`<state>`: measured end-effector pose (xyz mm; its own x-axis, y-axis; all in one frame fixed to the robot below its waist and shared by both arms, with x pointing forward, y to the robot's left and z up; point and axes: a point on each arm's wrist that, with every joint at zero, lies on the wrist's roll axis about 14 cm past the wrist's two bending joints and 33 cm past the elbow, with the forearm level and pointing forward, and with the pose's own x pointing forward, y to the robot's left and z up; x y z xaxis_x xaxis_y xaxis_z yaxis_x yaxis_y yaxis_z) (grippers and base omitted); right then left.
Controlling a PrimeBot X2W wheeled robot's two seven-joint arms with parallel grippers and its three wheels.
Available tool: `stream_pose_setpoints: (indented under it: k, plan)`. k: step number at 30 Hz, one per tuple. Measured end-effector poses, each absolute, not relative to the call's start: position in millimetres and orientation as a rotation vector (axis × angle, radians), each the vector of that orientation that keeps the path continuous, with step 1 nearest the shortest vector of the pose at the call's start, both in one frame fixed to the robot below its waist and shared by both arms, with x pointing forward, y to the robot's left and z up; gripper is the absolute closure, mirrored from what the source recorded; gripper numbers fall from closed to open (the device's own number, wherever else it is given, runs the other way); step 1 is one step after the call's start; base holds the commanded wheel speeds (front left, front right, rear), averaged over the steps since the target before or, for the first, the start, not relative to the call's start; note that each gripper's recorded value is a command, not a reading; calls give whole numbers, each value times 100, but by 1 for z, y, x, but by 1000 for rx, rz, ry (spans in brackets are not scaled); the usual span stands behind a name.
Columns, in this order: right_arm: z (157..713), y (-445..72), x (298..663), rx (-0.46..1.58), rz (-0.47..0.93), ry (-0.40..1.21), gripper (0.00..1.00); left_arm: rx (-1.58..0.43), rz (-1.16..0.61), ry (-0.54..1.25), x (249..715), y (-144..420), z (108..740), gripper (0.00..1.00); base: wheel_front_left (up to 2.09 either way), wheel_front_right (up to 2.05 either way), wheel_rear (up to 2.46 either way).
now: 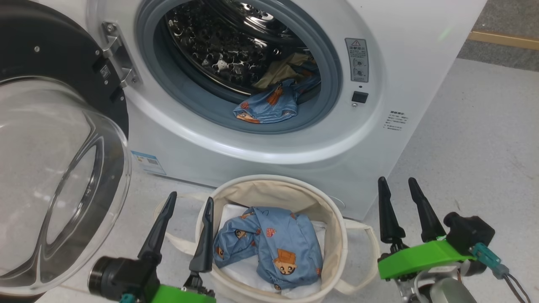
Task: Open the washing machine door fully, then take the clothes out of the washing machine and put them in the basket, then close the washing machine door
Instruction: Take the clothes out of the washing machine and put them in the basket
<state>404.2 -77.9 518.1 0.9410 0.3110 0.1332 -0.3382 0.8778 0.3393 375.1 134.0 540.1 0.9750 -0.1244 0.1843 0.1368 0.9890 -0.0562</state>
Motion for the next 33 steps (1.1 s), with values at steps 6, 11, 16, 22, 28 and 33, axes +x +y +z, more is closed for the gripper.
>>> stream_pose_setpoints:
  k: [6,11,16,22,28,33]
  plan:
    - [519,-78,404,367,338,-79,0,-68,-128,-181,375,134,540,0,0,0,0]
    - [520,-79,403,366,337,-82,0,-68,-130,-181,375,133,540,0,0,0,0]
    - [520,-80,403,372,334,-79,0,-68,-132,-178,375,133,539,0,0,0,0]
    - [516,-82,404,373,327,-70,0,-56,-139,-143,378,131,527,0,0,0,0]
    - [504,-87,407,374,306,-42,0,-53,-176,-97,390,124,511,0,0,0,0]
    - [494,-90,417,369,296,-22,0,-30,-224,-71,418,117,500,0,0,0,0]
